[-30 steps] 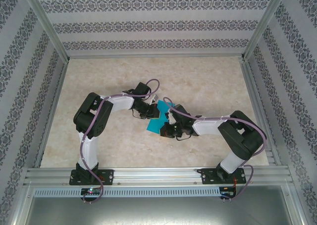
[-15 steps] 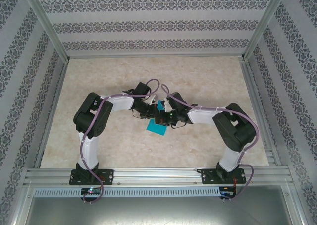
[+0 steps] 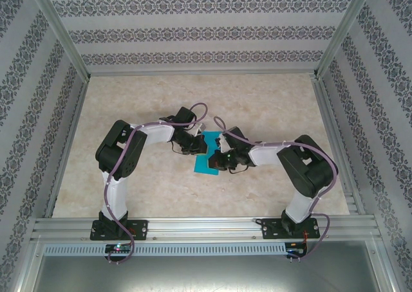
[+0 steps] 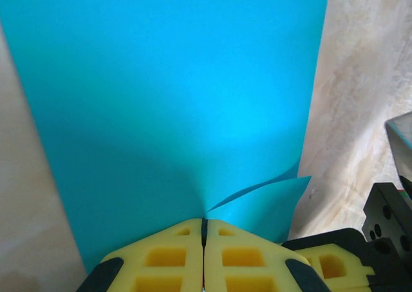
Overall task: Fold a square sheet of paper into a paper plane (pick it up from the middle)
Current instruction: Fold the triangle a second time at the center of the table.
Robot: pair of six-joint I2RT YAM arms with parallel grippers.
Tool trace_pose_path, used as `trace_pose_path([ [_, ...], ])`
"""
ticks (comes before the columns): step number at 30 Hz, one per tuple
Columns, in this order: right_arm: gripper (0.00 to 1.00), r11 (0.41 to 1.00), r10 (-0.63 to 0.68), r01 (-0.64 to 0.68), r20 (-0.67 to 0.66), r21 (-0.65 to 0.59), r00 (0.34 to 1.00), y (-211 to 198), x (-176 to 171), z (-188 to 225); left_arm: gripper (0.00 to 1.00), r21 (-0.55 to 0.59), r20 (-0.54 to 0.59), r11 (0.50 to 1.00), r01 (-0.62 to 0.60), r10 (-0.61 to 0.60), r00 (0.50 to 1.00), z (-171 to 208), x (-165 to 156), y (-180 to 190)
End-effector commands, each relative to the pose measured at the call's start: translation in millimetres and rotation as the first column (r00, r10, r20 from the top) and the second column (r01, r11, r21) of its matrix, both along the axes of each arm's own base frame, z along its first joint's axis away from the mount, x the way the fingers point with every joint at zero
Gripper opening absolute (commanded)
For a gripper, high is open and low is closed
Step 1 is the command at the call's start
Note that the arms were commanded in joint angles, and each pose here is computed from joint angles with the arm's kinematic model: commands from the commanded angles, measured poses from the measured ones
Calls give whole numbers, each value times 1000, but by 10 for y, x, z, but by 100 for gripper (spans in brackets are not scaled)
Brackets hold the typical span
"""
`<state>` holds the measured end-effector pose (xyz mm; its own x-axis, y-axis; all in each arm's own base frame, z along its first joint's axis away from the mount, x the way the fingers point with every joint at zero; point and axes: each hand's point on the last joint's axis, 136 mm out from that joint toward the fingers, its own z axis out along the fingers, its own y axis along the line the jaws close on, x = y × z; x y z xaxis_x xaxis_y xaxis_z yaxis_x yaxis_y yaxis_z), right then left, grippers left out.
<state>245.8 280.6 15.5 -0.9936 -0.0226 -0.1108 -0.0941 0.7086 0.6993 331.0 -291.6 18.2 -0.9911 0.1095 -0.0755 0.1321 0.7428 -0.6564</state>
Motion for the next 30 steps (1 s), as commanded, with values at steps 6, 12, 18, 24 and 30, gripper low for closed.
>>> trace_pose_path([
  [6,1,997,-12,3,-119,-78,993,-307,-519,-265,8,173,-64,985,-19,30,998,-387,-109,305],
  [12,1,999,-25,23,-76,-25,997,-274,-513,21,8,173,-63,985,-17,28,998,-375,-108,305],
  [18,0,998,-46,46,7,33,999,-116,-178,288,8,162,-63,987,-21,32,998,-351,-90,276],
  [24,1,998,-38,38,1,46,999,57,68,197,8,157,-55,987,-23,32,998,-303,-91,274],
  [30,0,999,-43,43,-49,5,998,-25,56,-94,8,156,-55,988,-17,26,998,-285,-104,280],
])
